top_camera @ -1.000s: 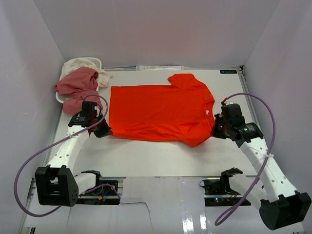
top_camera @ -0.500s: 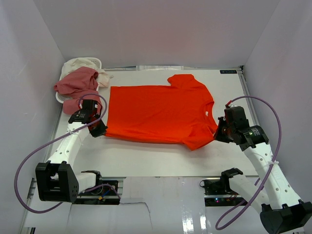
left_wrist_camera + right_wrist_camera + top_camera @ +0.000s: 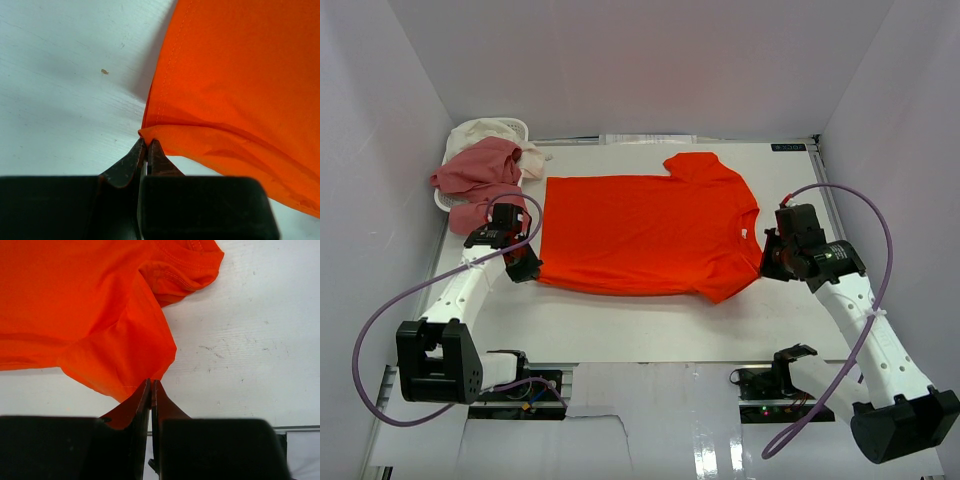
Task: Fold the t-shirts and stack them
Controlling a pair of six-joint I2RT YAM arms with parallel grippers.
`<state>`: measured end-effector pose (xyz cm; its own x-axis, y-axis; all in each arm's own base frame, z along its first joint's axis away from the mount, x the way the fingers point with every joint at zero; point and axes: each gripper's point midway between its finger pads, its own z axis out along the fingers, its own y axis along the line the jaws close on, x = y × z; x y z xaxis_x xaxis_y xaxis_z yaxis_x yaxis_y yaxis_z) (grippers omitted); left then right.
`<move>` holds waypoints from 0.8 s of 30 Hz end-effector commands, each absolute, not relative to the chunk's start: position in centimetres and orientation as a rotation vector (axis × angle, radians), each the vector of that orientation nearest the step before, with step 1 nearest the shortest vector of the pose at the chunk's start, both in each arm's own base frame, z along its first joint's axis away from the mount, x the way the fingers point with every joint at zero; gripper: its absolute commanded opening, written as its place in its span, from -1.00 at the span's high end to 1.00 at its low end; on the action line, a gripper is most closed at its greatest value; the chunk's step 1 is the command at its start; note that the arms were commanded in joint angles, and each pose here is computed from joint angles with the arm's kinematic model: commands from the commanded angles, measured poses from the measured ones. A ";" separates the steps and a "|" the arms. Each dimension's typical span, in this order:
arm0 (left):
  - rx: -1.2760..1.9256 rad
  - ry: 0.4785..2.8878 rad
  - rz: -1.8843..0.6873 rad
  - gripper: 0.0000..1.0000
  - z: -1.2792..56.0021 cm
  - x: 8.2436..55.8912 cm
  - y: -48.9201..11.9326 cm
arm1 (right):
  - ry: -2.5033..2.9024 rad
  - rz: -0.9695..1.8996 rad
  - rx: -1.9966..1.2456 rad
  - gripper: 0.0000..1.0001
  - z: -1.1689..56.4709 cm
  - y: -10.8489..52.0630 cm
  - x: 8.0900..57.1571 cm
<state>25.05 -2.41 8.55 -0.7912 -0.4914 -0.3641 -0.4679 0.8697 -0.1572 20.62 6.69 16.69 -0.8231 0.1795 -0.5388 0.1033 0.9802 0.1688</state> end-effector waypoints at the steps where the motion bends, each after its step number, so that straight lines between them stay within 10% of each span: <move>1: -0.691 2.622 -0.115 1.00 9.5 25.8 -2.6 | 2.444 0.169 0.178 0.85 19.3 6.7 22.6; 24: -0.666 2.621 -0.045 1.00 9.9 26.0 -1.7 | 2.444 0.175 0.140 0.85 19.1 7.4 24.5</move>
<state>25.36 -2.63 8.32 -0.8186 -0.4622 -0.3411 -0.4389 0.8863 -0.1476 23.22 7.07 17.40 -0.8065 0.1513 -0.5715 0.0791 0.9856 0.1493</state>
